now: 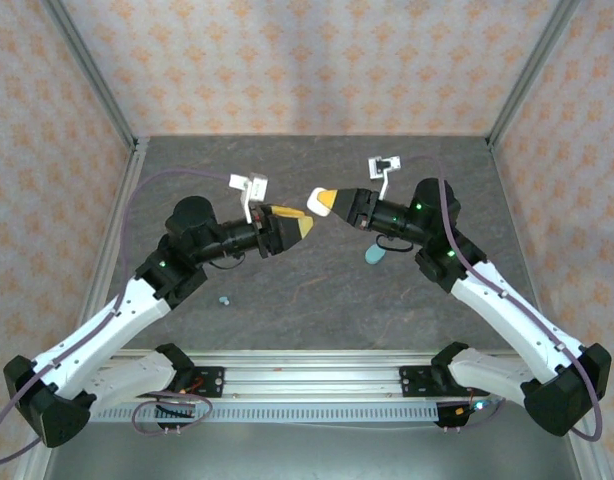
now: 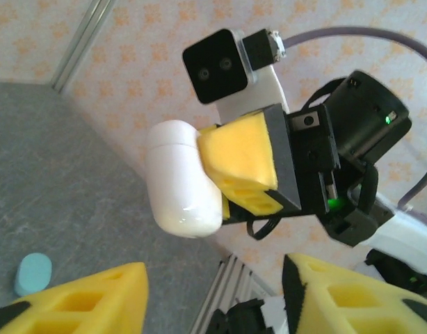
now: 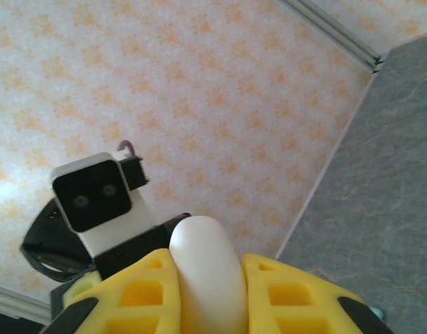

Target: Insert wireless bluetooth earbuds into charging case

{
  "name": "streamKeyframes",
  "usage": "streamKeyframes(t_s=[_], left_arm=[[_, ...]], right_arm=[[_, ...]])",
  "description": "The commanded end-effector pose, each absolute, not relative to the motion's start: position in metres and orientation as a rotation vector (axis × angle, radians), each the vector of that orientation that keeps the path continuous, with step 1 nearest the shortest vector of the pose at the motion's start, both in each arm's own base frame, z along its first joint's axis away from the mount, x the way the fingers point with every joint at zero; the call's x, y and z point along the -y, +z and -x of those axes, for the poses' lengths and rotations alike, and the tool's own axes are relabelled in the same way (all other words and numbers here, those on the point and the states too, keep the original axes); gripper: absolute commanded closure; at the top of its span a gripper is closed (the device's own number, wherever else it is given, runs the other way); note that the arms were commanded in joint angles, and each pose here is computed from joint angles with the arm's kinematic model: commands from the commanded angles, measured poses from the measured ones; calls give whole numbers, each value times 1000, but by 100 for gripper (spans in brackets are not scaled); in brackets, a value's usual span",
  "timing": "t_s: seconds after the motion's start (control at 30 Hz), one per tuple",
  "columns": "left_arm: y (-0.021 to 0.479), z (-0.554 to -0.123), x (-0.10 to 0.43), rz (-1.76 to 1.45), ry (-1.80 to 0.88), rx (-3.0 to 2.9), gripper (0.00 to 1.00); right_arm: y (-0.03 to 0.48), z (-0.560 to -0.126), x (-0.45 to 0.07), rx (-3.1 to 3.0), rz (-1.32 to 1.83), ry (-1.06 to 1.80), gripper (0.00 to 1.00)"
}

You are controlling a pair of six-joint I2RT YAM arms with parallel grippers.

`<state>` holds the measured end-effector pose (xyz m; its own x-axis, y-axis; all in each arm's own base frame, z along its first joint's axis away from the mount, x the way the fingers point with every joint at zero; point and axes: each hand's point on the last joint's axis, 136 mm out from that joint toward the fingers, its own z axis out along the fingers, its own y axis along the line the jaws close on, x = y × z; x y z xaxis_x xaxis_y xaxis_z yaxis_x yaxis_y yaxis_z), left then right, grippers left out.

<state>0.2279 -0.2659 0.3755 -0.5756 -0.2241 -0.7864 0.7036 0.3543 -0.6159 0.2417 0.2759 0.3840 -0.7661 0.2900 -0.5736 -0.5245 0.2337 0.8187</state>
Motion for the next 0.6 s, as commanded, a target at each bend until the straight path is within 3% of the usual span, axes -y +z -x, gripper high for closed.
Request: streamKeyframes(t_s=[0.0,0.27,0.57], left_arm=[[374,-216,254,-539,-1217,-1789,42],[353,-182,230,-874,-962,-1872,39],[370,-192,244,-808,-1225,-1788,39]], right_arm=[[393,-238,-274,-1861,344,1483,87],[391,-225,-273,-1881,647,1281,87],[398,-216,-281,-1809,794,1273,87]])
